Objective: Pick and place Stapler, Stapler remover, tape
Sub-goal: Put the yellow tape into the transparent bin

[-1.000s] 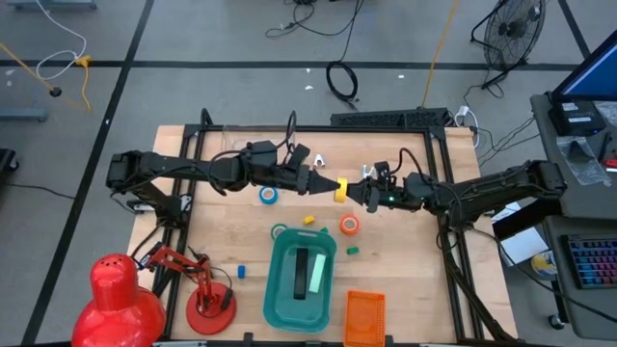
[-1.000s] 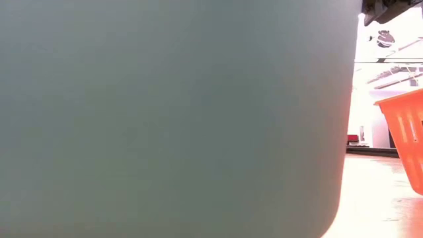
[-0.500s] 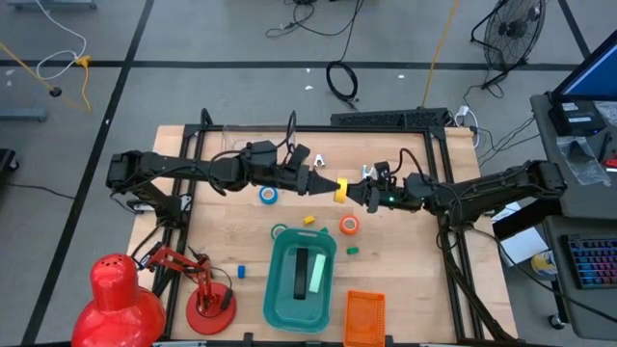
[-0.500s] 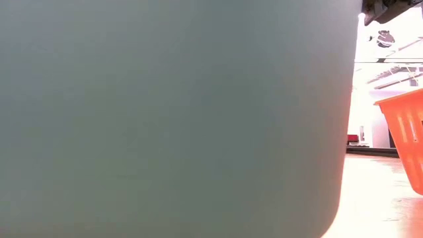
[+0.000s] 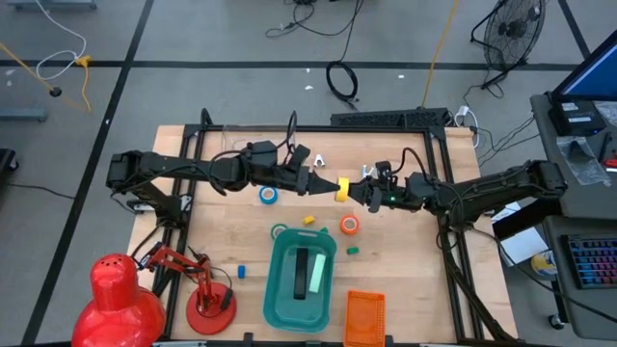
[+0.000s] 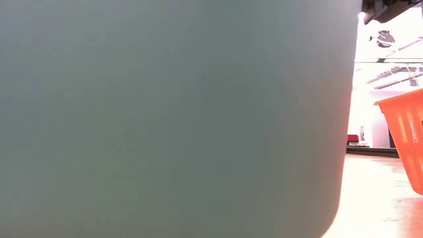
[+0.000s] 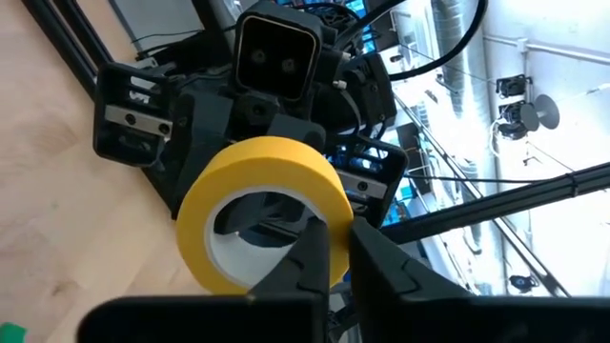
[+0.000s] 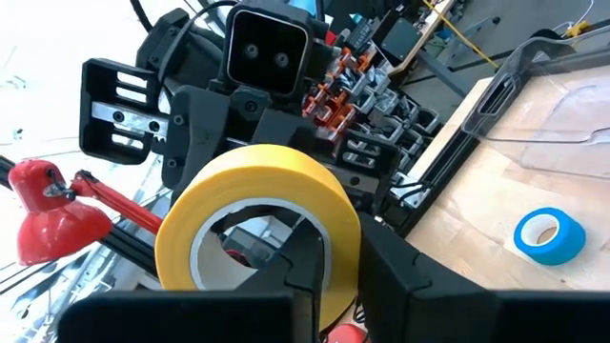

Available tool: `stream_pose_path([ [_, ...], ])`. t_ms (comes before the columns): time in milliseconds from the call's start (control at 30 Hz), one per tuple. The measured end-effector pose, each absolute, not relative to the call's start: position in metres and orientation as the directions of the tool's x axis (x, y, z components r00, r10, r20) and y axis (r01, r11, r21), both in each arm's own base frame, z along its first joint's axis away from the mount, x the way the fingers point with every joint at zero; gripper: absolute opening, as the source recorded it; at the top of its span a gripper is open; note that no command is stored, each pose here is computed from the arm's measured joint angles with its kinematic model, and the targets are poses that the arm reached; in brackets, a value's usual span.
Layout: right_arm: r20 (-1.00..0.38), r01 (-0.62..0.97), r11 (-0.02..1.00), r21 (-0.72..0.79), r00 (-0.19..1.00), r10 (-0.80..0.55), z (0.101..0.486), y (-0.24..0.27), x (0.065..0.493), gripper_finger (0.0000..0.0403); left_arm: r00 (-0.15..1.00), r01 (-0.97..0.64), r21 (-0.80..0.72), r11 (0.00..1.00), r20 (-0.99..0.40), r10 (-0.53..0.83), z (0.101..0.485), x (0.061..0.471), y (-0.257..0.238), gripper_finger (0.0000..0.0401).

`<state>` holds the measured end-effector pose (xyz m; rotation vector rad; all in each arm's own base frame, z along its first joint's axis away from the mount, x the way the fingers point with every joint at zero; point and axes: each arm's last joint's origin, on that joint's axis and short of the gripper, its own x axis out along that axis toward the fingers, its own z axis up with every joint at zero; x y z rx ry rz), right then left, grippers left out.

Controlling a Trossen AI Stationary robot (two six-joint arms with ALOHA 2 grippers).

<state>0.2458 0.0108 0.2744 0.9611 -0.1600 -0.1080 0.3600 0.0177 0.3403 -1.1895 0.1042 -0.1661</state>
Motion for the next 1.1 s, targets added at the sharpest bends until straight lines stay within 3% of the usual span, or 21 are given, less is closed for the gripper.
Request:
stream_pose_path([
  [100, 0.116, 0.002, 0.597, 0.802, 0.981, -0.158, 0.277, 0.011, 0.246, 0.0052, 0.982, 0.085, -0.926, 0.368, 0.015, -0.190, 0.341, 0.360, 0.017, 0.0012],
  [400, 0.158, -0.061, 0.597, 0.800, 0.981, -0.111, 0.285, 0.012, 0.239, 0.0154, 0.973, 0.134, -0.898, 0.420, 0.038, -0.228, 0.367, 0.335, 0.019, 0.0004],
  [533, 0.155, -0.062, 0.584, 0.810, 0.982, -0.111, 0.285, 0.012, 0.239, 0.0175, 0.976, 0.115, -0.897, 0.427, 0.021, -0.218, 0.367, 0.332, 0.022, 0.0009],
  [767, 0.157, -0.059, 0.584, 0.809, 0.980, -0.119, 0.285, 0.012, 0.239, 0.0153, 0.968, 0.123, -0.894, 0.431, 0.013, -0.249, 0.365, 0.334, 0.013, 0.0012],
  [967, 0.206, -0.074, 0.578, 0.813, 0.964, -0.167, 0.290, 0.010, 0.238, 0.0126, 0.969, 0.132, -0.859, 0.494, 0.007, -0.247, 0.363, 0.337, 0.001, 0.0073],
  [1100, 0.208, -0.077, 0.571, 0.818, 0.964, -0.168, 0.290, 0.009, 0.238, 0.0079, 0.982, 0.122, -0.813, 0.570, 0.016, -0.188, 0.363, 0.338, -0.003, 0.0114],
])
